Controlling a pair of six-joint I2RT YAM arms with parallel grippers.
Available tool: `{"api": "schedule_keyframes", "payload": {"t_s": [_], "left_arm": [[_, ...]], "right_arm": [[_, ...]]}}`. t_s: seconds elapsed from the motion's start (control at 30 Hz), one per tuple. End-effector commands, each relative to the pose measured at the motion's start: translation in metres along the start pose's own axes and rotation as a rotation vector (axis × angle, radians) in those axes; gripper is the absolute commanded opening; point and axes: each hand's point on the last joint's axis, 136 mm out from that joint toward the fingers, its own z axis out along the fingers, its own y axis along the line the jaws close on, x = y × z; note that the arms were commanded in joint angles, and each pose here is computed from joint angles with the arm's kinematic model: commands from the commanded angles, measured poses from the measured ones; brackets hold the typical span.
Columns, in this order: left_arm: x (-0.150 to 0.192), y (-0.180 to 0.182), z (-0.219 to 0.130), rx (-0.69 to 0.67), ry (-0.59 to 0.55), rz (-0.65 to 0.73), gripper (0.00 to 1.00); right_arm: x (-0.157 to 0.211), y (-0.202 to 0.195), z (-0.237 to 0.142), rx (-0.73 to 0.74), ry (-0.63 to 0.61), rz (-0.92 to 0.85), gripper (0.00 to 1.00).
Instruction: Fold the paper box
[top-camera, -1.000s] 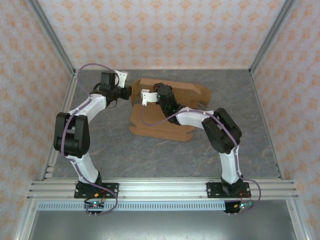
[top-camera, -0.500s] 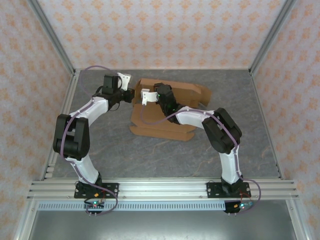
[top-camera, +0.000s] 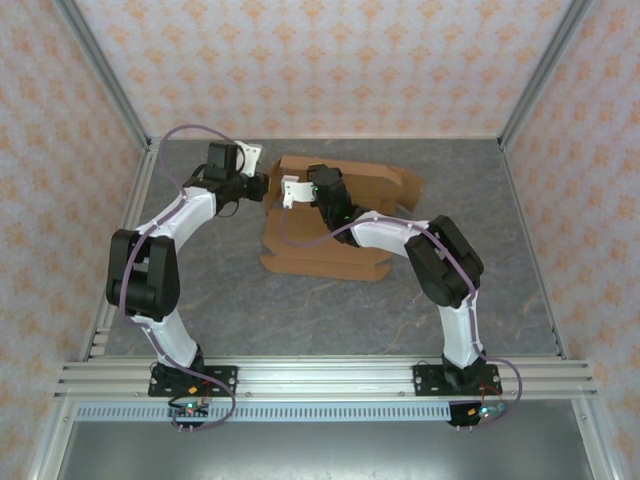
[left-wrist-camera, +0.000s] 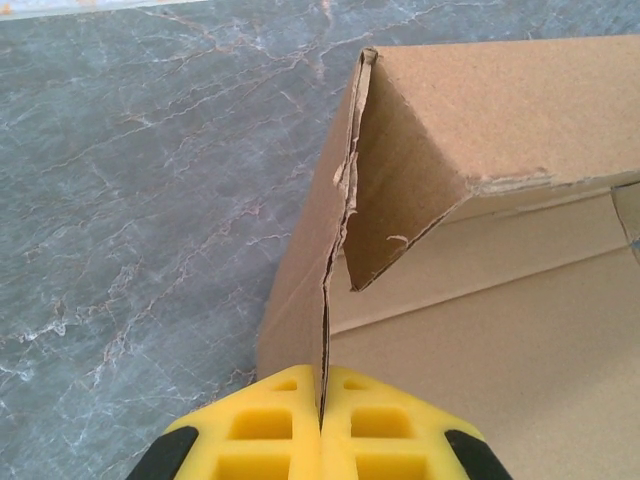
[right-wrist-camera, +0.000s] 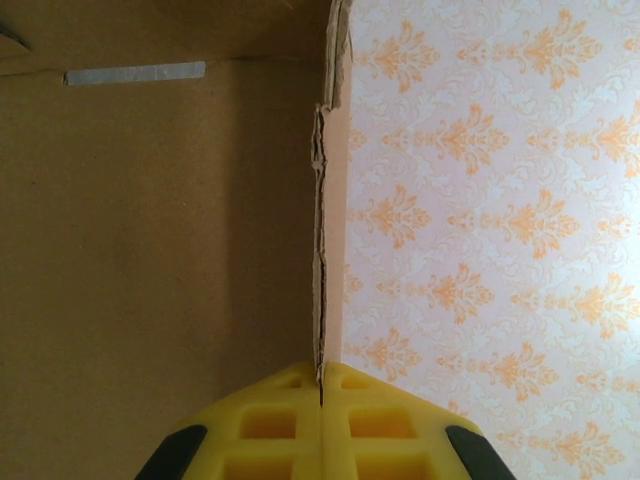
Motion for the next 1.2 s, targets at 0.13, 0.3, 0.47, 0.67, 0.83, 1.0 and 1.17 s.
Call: {"api": "schedule_keyframes", "payload": {"t_s": [0.13, 0.3, 0.47, 0.67, 0.83, 1.0, 1.17], "left_arm": [[-0.024, -0.002, 0.003, -0.043, 0.043, 0.002, 0.00], [-0.032, 0.003, 0.003, -0.067, 0.071, 0.025, 0.00], [-0.044, -0.002, -0.001, -0.050, 0.087, 0.030, 0.00], [-0.038, -0.009, 0.011, 0.008, 0.158, -0.048, 0.00], [-0.029, -0.011, 0.013, 0.018, 0.183, -0.138, 0.00], [-0.025, -0.011, 0.014, 0.010, 0.180, -0.193, 0.00], [-0.018, -0.008, 0.017, -0.007, 0.184, -0.233, 0.00]], "right_arm": [[-0.008, 0.020, 0.000, -0.077, -0.018, -0.019, 0.00], [-0.008, 0.020, -0.001, -0.086, -0.024, -0.019, 0.00], [-0.007, 0.021, -0.002, -0.094, -0.024, -0.020, 0.00], [-0.006, 0.020, -0.002, -0.093, -0.019, -0.019, 0.00], [-0.006, 0.019, -0.001, -0.087, -0.005, -0.019, 0.00], [-0.008, 0.022, -0.001, -0.090, 0.001, -0.021, 0.00], [-0.008, 0.020, 0.001, -0.082, 0.011, -0.018, 0.00]]}}
